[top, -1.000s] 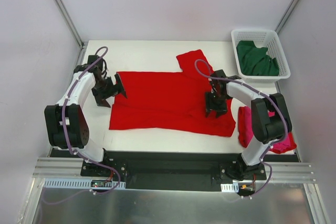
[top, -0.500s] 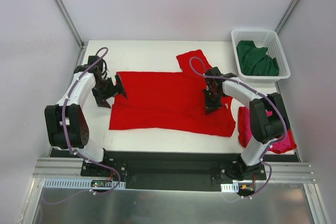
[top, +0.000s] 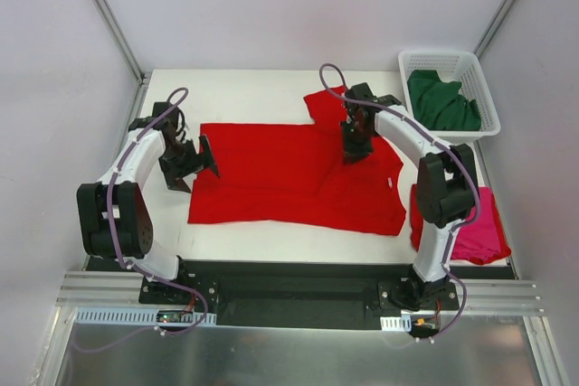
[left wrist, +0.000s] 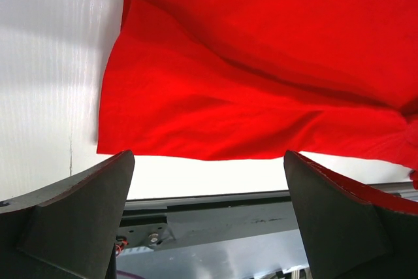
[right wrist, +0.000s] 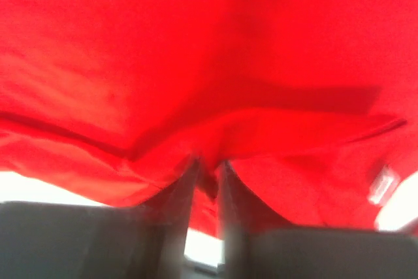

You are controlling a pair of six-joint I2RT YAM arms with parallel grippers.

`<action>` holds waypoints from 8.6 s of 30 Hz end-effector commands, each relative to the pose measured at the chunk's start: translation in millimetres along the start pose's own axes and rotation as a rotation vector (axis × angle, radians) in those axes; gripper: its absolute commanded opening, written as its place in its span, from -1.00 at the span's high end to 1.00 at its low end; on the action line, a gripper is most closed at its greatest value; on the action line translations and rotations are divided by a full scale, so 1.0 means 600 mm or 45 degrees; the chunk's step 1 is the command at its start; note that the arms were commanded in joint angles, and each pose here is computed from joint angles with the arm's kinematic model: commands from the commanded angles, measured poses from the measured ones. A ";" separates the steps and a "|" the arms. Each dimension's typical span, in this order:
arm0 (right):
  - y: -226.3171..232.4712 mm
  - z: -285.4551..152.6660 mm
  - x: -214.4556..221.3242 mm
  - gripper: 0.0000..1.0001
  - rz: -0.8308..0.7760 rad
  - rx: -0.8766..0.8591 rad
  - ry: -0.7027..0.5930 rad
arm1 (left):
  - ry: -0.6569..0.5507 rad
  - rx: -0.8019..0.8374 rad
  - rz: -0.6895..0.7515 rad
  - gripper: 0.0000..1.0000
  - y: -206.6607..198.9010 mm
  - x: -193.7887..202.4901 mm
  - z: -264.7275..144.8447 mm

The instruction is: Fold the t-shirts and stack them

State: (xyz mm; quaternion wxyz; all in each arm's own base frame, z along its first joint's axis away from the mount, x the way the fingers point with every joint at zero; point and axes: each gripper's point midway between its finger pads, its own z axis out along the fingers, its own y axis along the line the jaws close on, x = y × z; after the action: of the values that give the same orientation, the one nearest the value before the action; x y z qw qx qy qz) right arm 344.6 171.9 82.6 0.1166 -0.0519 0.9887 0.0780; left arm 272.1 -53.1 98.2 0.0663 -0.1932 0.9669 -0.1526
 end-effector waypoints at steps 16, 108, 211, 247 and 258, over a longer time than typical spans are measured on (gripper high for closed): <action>-0.027 -0.068 0.080 -0.92 -0.059 0.012 -0.061 | -0.070 0.107 0.119 -0.99 -0.044 -0.017 -0.038; -0.015 0.044 0.097 -0.92 -0.205 0.134 0.194 | 0.236 -0.552 0.486 -0.99 -0.092 -0.029 0.159; -0.114 0.055 0.025 0.00 0.046 0.236 0.076 | 0.031 -0.315 0.410 -0.98 -0.041 0.116 0.003; -0.097 -0.038 -0.052 0.97 0.047 0.238 -0.025 | 0.085 -0.317 0.422 -0.99 -0.037 0.124 0.015; -0.066 -0.064 -0.075 0.97 0.058 0.134 -0.063 | 0.083 -0.316 0.421 -0.99 -0.037 0.124 0.015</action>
State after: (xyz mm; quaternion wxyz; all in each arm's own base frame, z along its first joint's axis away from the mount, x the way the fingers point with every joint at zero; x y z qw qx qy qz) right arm 382.4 124.4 100.2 0.1264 -0.0222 0.9917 0.0089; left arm 219.6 -100.2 91.9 0.0463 -0.0403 0.9979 -0.0198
